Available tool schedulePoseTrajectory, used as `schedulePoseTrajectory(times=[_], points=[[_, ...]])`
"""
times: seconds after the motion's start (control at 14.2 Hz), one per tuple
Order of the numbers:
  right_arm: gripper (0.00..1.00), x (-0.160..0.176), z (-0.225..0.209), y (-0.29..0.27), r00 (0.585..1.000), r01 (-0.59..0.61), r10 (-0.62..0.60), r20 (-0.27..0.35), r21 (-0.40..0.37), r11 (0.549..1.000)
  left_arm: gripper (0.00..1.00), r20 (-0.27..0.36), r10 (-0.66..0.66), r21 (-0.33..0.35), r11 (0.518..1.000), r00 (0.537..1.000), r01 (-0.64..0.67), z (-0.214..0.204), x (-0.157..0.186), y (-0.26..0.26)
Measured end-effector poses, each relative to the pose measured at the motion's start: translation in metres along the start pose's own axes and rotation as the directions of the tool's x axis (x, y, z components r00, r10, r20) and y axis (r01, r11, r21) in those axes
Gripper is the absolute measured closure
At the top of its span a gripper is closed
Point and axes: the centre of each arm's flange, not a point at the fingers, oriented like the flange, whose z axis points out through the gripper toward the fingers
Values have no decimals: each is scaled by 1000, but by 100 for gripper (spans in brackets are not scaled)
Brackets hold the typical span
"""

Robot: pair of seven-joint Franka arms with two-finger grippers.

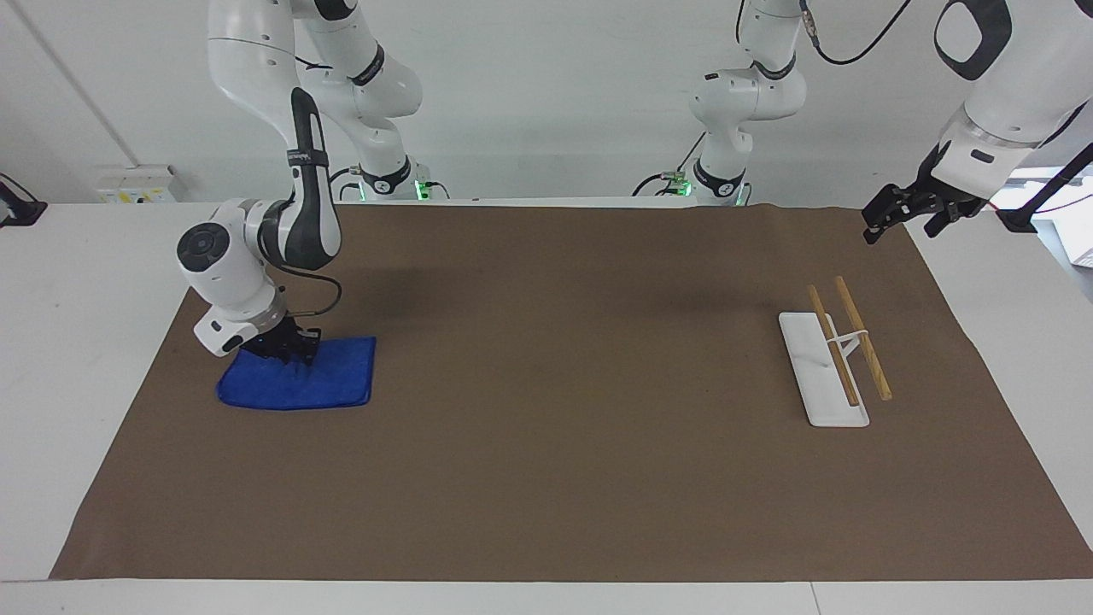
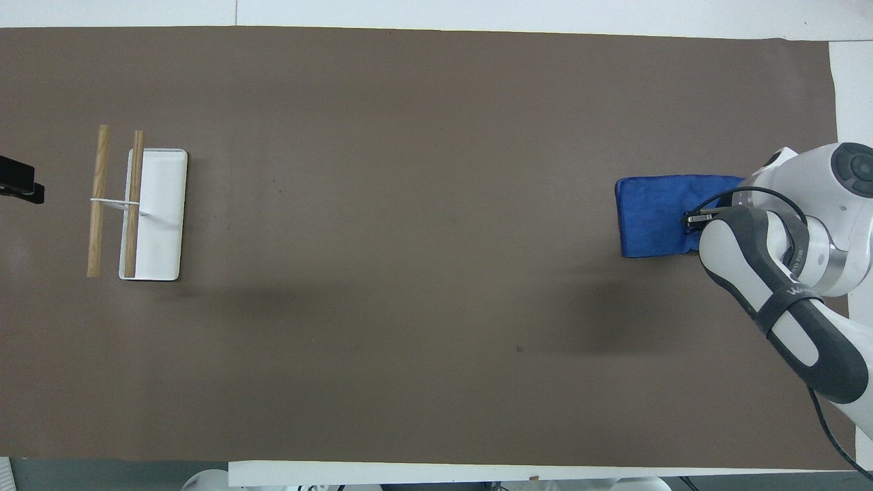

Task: Right arm passes towel to left arm to hang
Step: 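Grasp the blue towel with the right gripper and lift it, then carry the towel toward the left gripper while the left gripper reaches in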

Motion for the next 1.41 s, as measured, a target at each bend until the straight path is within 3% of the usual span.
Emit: schedulePoseTrajectory(times=[0.14,0.42,0.56,0.71,0.92,1.06,1.13,1.27,1.41], points=[[91,0,0,0,1000,0,0,0,0,1000,0,0,-1,0,1000,1000,1,0,0,-1],[91,3,-9,-2,999,5,-5,48,9,1000,0,0,-2,0,1000,1000,2,0,0,-1],[91,14,-37,-6,996,9,-11,85,25,1000,0,0,-2,0,1000,1000,2,0,0,-1],[91,29,-85,-30,996,2,-12,85,110,994,0,0,-6,-1,1000,1000,6,0,0,-3],[91,43,-148,-79,999,-28,16,42,300,954,0,-1,-22,-1,1000,1000,22,0,0,-4],[91,49,-164,-115,991,-130,114,64,416,900,0,-4,-97,-7,995,995,97,0,0,11],[91,50,-171,-138,978,-209,181,105,469,858,0,-9,-152,-7,988,988,152,0,0,27],[91,50,-183,-183,925,-379,298,235,556,739,0,-32,-263,-15,965,964,262,2,0,67],[91,48,-193,-221,853,-522,368,370,594,612,0,-50,-338,-26,941,940,337,8,-3,103]])
